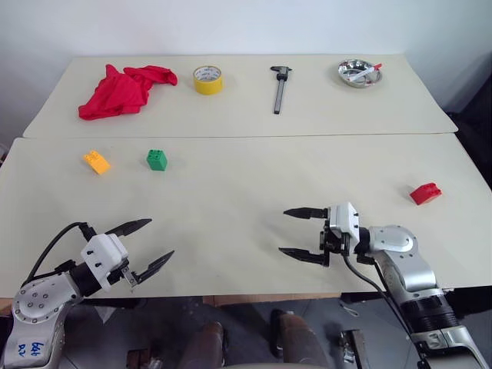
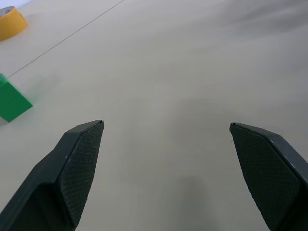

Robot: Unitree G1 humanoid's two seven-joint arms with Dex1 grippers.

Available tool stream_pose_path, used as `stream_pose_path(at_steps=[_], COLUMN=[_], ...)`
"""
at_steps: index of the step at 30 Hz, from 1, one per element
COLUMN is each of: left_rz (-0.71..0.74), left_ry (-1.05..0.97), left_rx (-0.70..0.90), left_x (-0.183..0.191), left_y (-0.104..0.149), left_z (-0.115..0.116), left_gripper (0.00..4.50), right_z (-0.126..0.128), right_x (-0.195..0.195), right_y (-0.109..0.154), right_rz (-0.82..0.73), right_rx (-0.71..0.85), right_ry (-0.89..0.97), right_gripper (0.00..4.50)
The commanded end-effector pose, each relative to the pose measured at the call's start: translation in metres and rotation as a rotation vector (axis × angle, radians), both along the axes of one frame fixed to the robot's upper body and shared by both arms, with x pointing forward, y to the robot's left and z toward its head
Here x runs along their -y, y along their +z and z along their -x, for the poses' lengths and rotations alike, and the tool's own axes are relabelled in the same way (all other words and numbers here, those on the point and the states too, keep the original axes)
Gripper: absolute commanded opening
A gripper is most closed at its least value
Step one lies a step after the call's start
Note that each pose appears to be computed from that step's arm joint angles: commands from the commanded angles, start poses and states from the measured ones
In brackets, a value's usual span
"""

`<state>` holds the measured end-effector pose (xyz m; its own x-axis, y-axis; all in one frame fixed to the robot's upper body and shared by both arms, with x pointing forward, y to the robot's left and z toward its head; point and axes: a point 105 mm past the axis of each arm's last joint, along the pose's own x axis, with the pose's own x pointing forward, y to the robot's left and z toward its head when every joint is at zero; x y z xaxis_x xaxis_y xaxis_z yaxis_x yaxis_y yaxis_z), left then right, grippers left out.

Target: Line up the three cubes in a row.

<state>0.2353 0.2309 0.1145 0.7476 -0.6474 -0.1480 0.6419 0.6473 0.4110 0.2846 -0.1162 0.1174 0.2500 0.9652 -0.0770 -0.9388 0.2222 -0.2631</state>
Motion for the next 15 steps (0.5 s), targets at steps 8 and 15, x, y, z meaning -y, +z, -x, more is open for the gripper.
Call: stream_pose_path(at_steps=[8,15], left_rz=[0.116,0.094], left_ry=[-0.226,-0.477], left_rx=[-0.027,-0.044], left_x=[0.050,0.103], left_y=[0.024,0.028], left_z=[-0.002,-0.011], left_gripper=[4.46,4.46], right_z=[-0.006,0.038], right_x=[0.052,0.178], right_y=[0.052,0.068], right_rz=[-0.138,-0.205], right_rx=[0.168,0.235], right_ry=[-0.367,-0.994], right_gripper=[4.50,4.50])
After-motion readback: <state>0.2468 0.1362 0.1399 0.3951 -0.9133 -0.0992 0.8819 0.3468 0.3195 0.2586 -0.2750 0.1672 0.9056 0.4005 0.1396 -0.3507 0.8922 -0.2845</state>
